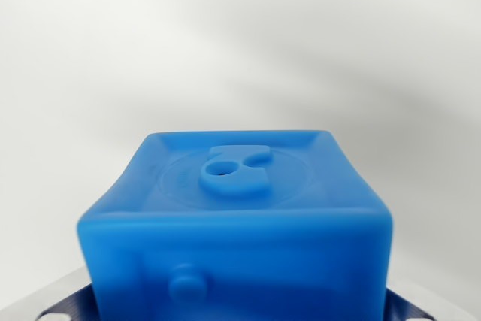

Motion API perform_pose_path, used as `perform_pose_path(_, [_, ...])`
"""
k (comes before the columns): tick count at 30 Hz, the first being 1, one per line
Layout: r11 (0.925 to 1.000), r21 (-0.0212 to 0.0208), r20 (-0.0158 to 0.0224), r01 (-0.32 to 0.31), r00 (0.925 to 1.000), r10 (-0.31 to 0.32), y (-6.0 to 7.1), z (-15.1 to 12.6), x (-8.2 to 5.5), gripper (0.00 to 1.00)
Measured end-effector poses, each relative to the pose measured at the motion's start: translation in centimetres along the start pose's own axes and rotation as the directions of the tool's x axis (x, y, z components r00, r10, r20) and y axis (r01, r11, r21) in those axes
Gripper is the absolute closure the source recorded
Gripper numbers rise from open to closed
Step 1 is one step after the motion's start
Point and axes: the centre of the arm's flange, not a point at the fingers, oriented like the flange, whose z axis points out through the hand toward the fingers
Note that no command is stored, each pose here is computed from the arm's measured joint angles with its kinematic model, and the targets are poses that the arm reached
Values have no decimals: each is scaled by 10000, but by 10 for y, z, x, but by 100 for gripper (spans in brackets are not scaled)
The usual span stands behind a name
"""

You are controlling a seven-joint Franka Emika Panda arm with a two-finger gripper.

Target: Stack cube

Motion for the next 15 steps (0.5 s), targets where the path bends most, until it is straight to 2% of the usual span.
perform_pose_path(15, [10000, -1, -11, -71, 10000, 71, 23, -2, 17, 100])
